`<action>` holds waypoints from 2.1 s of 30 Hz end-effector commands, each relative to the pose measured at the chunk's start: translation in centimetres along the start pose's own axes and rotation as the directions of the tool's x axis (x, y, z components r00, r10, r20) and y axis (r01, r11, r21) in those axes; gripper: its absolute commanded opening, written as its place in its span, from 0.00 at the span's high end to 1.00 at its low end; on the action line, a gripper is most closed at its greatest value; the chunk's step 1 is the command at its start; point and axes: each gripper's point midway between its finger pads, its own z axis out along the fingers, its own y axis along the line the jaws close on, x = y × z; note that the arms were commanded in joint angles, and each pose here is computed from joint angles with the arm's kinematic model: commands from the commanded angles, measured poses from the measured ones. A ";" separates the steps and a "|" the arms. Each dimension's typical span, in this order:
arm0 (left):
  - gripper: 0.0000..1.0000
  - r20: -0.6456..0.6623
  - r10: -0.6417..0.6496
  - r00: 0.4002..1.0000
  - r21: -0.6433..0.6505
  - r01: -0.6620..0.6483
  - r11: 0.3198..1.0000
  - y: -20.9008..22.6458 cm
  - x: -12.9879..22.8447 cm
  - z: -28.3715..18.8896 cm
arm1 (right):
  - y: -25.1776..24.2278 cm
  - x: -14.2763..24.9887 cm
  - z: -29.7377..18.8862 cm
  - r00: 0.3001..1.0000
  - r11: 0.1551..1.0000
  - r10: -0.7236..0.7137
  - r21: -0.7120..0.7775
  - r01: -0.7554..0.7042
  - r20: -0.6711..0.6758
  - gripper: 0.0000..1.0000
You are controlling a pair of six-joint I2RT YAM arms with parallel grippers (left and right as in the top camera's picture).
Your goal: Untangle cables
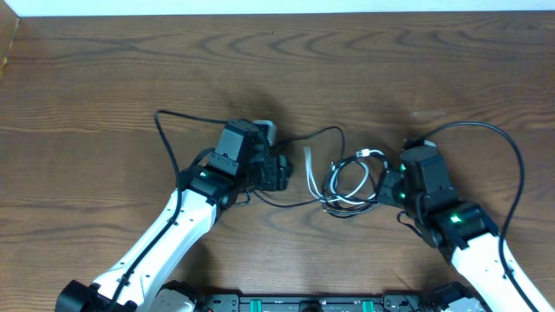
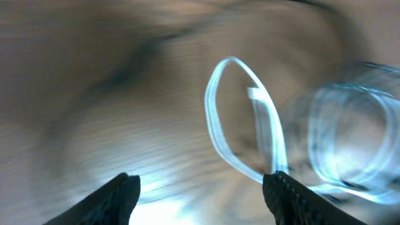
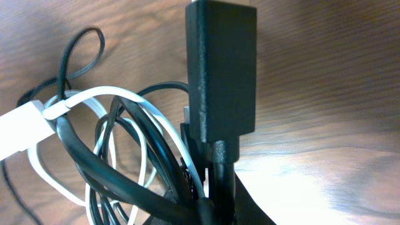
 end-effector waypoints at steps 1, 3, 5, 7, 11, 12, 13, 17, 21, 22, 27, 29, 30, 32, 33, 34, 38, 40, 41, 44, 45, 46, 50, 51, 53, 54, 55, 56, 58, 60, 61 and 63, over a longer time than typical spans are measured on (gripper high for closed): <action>0.31 -0.038 0.145 0.989 0.242 -0.131 0.961 -3.8 1.2 -0.4 | 1.5 1.1 0.7 0.997 0.996 -0.005 -0.087 -0.002 -0.075 0.97; 0.31 -0.031 0.148 0.989 0.244 -0.136 0.960 -3.9 1.0 -0.4 | 1.9 1.4 1.0 0.995 0.994 -0.007 -0.108 -0.003 -0.095 0.97; 0.31 -0.030 0.150 0.988 0.245 -0.138 0.960 -4.0 1.0 -0.4 | 2.7 1.7 1.0 0.993 0.988 -0.020 -0.153 0.002 -0.118 0.99; 0.31 -0.029 0.158 0.987 0.247 -0.146 0.958 -4.1 1.0 -0.3 | 3.9 1.9 0.8 0.989 0.975 -0.061 -0.219 0.031 -0.132 0.99; 0.31 -0.016 0.200 0.980 0.259 -0.189 0.947 -4.7 1.1 -0.2 | 6.0 2.5 0.1 0.981 0.936 -0.124 -0.346 0.065 -0.152 0.99; 0.32 -0.013 0.213 0.977 0.264 -0.202 0.943 -5.0 1.1 -0.2 | 6.5 2.6 -0.1 0.979 0.927 -0.129 -0.369 0.063 -0.157 0.99; 0.32 -0.010 0.229 0.973 0.270 -0.218 0.938 -5.3 1.2 -0.1 | 6.9 2.7 -0.3 0.977 0.916 -0.136 -0.396 0.060 -0.166 0.99; 0.32 0.007 0.272 0.962 0.212 -0.268 0.940 -5.3 1.2 0.5 | 8.2 3.7 -1.2 0.964 0.878 -0.159 -0.477 0.040 -0.212 0.99; 0.45 0.015 0.291 0.957 0.068 -0.291 0.954 -3.7 0.7 1.1 | 9.3 4.7 -2.2 0.948 0.835 -0.185 -0.549 0.013 -0.259 0.99; 0.52 0.016 0.295 0.955 0.040 -0.295 0.955 -3.3 0.6 1.2 | 9.5 4.8 -2.3 0.946 0.829 -0.189 -0.559 0.009 -0.265 0.99; 0.90 0.020 0.281 0.960 -0.145 -0.275 0.950 -0.3 -0.1 1.1 | 8.9 4.4 -2.2 0.948 0.830 -0.208 -0.557 0.040 -0.241 0.99; 0.92 0.022 0.250 0.968 -0.258 -0.236 0.937 1.6 -0.4 0.7 | 7.8 4.0 -1.8 0.953 0.850 -0.192 -0.524 0.042 -0.235 0.99; 0.92 0.036 0.215 0.976 -0.316 -0.193 0.929 2.7 -0.6 0.4 | 6.8 3.7 -1.4 0.957 0.875 -0.168 -0.482 0.035 -0.236 0.99; 0.92 0.076 0.138 0.988 -0.402 -0.096 0.911 4.2 -0.9 -0.2 | 4.0 3.1 -0.4 0.967 0.935 -0.103 -0.353 0.015 -0.232 0.99; 0.92 0.099 0.107 0.989 -0.428 -0.055 0.902 4.7 -1.1 -0.5 | 2.4 2.8 0.1 0.971 0.960 -0.072 -0.279 0.006 -0.227 0.99; 0.92 0.118 0.083 0.989 -0.442 -0.023 0.897 5.0 -1.2 -0.6 | 0.8 2.6 0.4 0.974 0.978 -0.045 -0.207 -0.002 -0.221 0.99; 0.92 0.170 0.023 0.985 -0.427 0.053 0.903 4.9 -1.7 -0.6 | -3.1 2.6 0.6 0.976 0.999 0.024 -0.030 -0.031 -0.217 0.99; 0.92 0.199 -0.016 0.980 -0.413 0.099 0.905 4.8 -2.0 -0.6 | -3.8 2.7 0.5 0.975 0.999 0.036 0.002 -0.036 -0.221 0.99; 0.92 0.216 -0.039 0.976 -0.404 0.126 0.906 4.7 -2.1 -0.6 | -4.1 2.7 0.5 0.975 0.999 0.037 0.018 -0.034 -0.219 0.99; 0.92 0.259 -0.100 0.961 -0.378 0.196 0.905 4.5 -2.5 -0.6 | -5.3 2.5 0.5 0.979 0.996 0.038 0.085 -0.022 -0.199 0.99; 0.92 0.270 -0.119 0.955 -0.371 0.218 0.903 4.5 -2.6 -0.6 | -5.9 2.4 0.5 0.981 0.993 0.044 0.119 -0.022 -0.190 0.99; 0.92 0.281 -0.139 0.950 -0.365 0.239 0.900 4.5 -2.7 -0.7 | -6.8 2.3 0.4 0.982 0.985 0.068 0.170 -0.038 -0.175 0.99; 0.92 0.317 -0.166 0.934 -0.384 0.287 0.877 5.8 -3.2 -1.3 | -10.2 2.2 -0.5 0.983 0.925 0.152 0.366 -0.103 -0.107 0.99; 0.92 0.337 -0.170 0.926 -0.403 0.304 0.863 6.6 -3.5 -1.6 | -10.9 2.3 -0.8 0.982 0.908 0.167 0.402 -0.116 -0.093 0.99; 0.92 0.395 -0.206 0.895 -0.427 0.377 0.822 8.4 -4.1 -2.6 | -12.1 2.4 -1.4 0.980 0.872 0.188 0.471 -0.135 -0.066 0.99; 0.92 0.415 -0.225 0.882 -0.429 0.407 0.806 9.0 -4.2 -3.0 | -12.4 2.4 -1.6 0.981 0.864 0.186 0.485 -0.133 -0.062 0.99; 0.92 0.435 -0.249 0.866 -0.425 0.441 0.790 9.8 -4.4 -3.3 | -12.5 2.4 -1.6 0.981 0.862 0.184 0.489 -0.131 -0.061 0.99; 0.92 0.451 -0.270 0.851 -0.421 0.469 0.776 10.4 -4.5 -3.6 | -12.5 2.3 -1.6 0.981 0.863 0.184 0.488 -0.133 -0.059 0.98; 0.92 0.469 -0.300 0.831 -0.418 0.508 0.753 11.5 -4.6 -4.2 | -12.4 2.2 -1.6 0.982 0.864 0.183 0.485 -0.134 -0.054 0.97; 0.92 0.468 -0.321 0.823 -0.414 0.525 0.743 12.2 -4.5 -4.4 | -12.4 1.9 -1.5 0.983 0.865 0.177 0.483 -0.134 -0.045 0.96; 0.92 0.463 -0.330 0.823 -0.416 0.531 0.738 12.4 -4.3 -4.5 | -12.4 1.7 -1.5 0.984 0.865 0.173 0.483 -0.136 -0.033 0.95; 0.92 0.455 -0.340 0.823 -0.433 0.538 0.724 12.9 -3.8 -4.6 | -12.4 0.9 -1.4 0.987 0.863 0.163 0.484 -0.144 0.003 0.95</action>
